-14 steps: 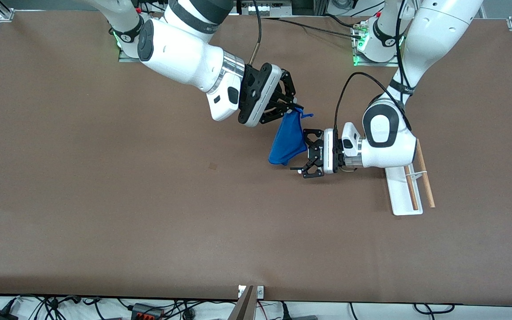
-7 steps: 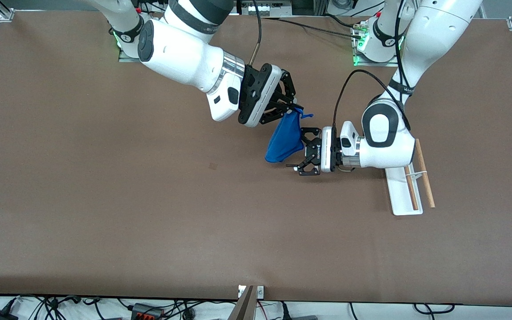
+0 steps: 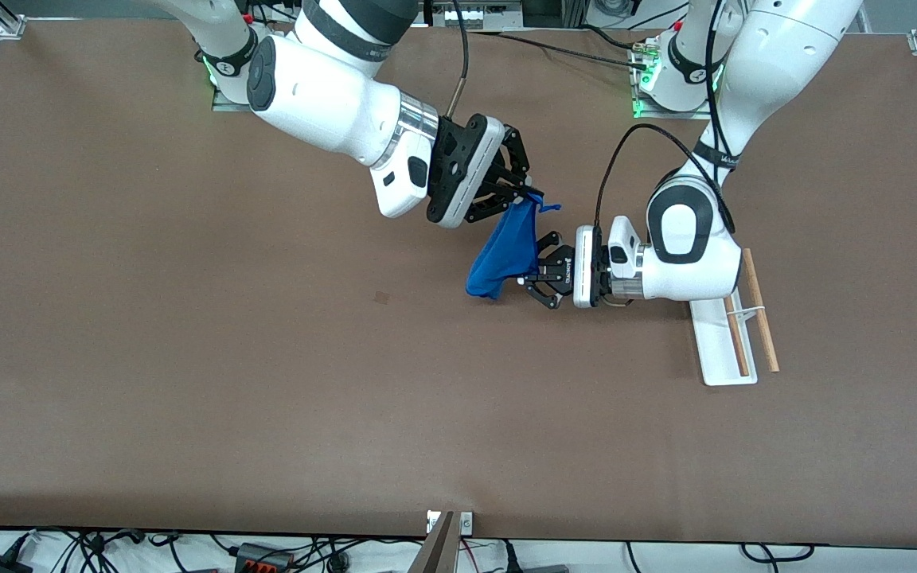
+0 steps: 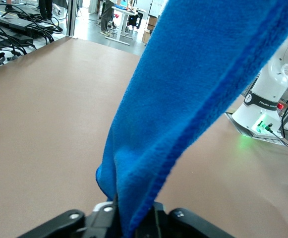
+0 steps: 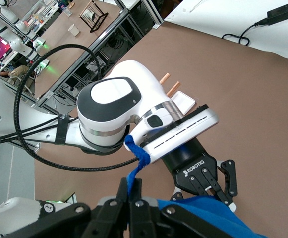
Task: Pass towel and hang on rack
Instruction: 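Open the right gripper to release the towel to the left gripper, then carry the towel over the dowel rack while the right gripper withdraws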
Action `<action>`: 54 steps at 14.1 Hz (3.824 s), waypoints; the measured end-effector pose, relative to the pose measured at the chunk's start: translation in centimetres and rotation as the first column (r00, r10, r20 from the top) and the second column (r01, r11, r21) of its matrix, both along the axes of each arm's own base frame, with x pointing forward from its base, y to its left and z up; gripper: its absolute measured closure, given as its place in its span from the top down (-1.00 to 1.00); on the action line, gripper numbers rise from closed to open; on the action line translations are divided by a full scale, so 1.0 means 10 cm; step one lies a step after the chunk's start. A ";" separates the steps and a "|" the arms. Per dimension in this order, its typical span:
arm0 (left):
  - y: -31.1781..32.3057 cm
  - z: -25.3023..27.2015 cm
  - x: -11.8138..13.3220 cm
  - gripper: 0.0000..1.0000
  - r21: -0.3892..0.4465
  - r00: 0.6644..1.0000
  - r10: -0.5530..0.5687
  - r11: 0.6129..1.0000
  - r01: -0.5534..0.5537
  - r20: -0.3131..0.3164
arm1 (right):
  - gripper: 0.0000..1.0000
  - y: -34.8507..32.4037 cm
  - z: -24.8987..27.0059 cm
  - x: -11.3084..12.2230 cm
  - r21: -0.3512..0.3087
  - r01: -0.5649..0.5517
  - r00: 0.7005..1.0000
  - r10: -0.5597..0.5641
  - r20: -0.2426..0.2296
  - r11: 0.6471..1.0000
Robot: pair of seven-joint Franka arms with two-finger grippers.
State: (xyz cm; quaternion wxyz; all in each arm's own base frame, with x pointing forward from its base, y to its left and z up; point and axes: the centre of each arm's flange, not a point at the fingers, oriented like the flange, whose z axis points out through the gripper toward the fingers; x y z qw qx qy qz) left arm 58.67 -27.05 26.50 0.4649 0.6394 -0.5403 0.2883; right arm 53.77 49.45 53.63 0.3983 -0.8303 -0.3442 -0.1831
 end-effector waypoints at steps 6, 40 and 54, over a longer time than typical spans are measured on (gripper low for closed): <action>0.07 0.00 0.03 -0.95 0.000 1.000 0.011 1.000 -0.011 0.000 | -0.66 -0.01 -0.03 0.01 -0.060 -0.018 0.998 0.021 0.057 0.998; 1.94 2.03 0.33 -0.95 0.950 0.979 0.125 0.287 0.120 -0.161 | 1.00 -5.02 0.24 1.10 -0.784 0.492 0.617 -0.787 0.007 0.379; 1.88 2.18 0.82 -0.95 0.980 0.977 -0.204 0.172 0.101 -0.065 | 1.00 -5.15 0.19 0.35 -0.790 0.464 0.635 -0.772 -0.018 0.400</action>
